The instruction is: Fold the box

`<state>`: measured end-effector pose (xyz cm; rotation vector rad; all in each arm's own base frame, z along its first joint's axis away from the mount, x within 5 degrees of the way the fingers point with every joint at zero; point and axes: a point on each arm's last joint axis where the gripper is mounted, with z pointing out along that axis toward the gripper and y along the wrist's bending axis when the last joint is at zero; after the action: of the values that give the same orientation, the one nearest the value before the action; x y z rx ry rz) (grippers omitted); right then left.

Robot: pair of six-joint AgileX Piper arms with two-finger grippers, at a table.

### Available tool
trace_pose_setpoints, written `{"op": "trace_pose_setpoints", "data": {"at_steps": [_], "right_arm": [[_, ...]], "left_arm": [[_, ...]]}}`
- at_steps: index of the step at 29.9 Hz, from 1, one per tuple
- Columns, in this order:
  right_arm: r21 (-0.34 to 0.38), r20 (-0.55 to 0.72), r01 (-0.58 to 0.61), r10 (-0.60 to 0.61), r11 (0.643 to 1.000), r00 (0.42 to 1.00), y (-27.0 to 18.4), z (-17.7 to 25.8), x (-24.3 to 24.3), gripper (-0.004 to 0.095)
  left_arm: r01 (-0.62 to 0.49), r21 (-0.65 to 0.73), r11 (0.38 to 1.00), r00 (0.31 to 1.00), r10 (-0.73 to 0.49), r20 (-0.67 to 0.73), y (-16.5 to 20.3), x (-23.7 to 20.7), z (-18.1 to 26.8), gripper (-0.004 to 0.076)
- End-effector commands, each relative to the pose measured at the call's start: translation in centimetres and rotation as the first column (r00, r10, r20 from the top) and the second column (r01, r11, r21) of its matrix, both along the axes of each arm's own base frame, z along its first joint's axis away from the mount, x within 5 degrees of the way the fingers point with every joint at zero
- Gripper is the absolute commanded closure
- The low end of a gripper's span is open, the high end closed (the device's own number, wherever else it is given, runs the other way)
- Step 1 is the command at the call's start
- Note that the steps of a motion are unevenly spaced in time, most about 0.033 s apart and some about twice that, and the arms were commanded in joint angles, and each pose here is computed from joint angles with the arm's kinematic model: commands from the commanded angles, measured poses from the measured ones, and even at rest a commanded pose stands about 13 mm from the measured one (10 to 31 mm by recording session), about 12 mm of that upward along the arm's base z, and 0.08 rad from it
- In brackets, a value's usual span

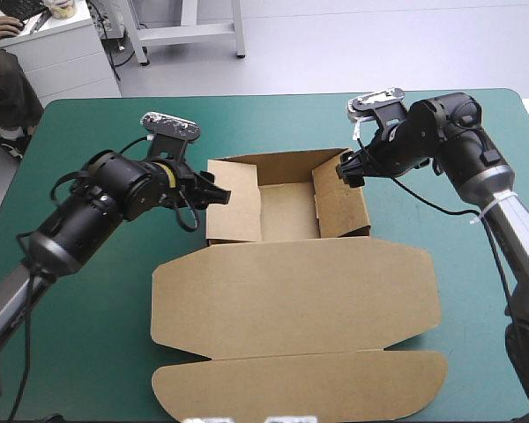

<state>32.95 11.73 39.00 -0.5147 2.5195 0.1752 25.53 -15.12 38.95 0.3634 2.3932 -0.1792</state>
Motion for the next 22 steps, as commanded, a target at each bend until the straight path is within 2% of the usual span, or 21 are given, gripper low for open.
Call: {"op": "trace_pose_setpoints", "data": {"at_steps": [1,6,13,22], "right_arm": [[0.014,0.125,-0.001,0.0,1.0,0.992,-0.7,3.1,-1.2,0.0072],[0.001,0.13,0.002,-0.003,1.0,0.992,-0.7,2.8,-0.9,0.0072],[-0.003,0.107,0.002,-0.002,1.0,0.994,-0.3,1.5,0.3,0.0073],[-0.036,0.001,0.009,-0.009,0.999,1.0,0.8,-3.2,3.7,0.0072]], "left_arm": [[0.039,0.02,0.999,0.995,-0.041,0.096,1.8,-2.6,3.5,0.0424],[0.063,0.079,0.995,0.994,-0.069,0.081,3.8,-5.3,4.4,0.0722],[0.065,0.083,0.994,0.997,-0.068,0.035,5.9,-8.6,2.2,0.0734],[0.058,0.119,0.991,0.993,-0.045,-0.11,8.1,-12.2,-4.4,0.0734]]}}
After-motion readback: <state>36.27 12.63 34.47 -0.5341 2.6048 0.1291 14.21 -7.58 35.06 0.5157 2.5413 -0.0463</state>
